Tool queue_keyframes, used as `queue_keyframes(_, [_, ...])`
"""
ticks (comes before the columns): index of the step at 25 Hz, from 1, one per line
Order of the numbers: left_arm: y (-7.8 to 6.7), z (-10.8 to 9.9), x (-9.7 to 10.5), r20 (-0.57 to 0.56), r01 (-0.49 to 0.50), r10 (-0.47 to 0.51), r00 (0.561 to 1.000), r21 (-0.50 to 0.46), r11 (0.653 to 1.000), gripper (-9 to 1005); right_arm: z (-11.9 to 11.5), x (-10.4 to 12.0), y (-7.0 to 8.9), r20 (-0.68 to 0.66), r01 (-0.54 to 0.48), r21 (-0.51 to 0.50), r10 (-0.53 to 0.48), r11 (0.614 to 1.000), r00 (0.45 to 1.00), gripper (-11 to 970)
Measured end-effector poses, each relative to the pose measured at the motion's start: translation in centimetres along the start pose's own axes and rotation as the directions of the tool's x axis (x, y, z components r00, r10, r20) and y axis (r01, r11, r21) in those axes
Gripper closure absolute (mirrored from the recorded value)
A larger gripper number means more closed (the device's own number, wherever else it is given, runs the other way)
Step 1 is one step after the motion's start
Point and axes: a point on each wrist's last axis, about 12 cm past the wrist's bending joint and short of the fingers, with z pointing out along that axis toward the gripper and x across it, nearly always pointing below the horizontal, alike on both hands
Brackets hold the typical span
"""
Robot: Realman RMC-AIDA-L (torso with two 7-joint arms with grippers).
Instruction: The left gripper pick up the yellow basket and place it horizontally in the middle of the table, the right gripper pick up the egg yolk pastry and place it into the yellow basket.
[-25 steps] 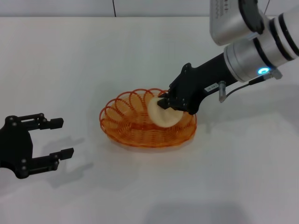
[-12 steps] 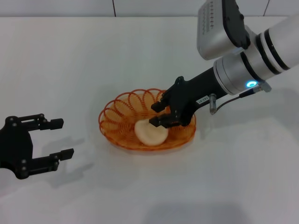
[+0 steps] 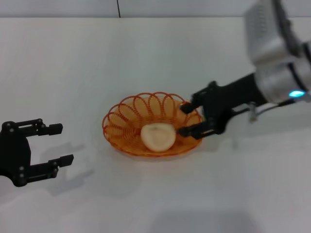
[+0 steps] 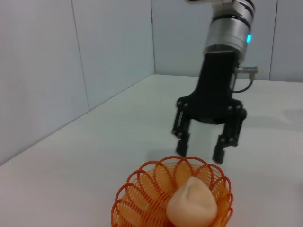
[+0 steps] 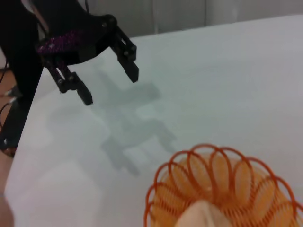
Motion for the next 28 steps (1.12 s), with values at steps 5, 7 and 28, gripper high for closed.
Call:
queue_keyframes(5, [0.0, -0.1, -0.1, 0.000, -0.003, 0.003, 1.000, 0.006, 1.000, 332, -3.4, 3.5, 0.6, 0.081, -0.018, 0.001, 0.018, 1.000, 0.997, 395])
queue_keyframes(7, [0.1, -0.2, -0.1, 0.000, -0.005, 0.005, 1.000, 0.009, 1.000, 332, -4.3, 4.5, 0.9, 0.099, -0.019, -0.001, 0.019, 1.000, 0.995, 395])
queue_keyframes(28, [1.1, 0.3, -0.4, -0.014, 0.033, -0.032, 0.999, 0.097, 0.995, 332, -6.9, 9.2, 2.2, 0.119, -0.019, -0.025, 0.022, 0.999, 0.993, 395])
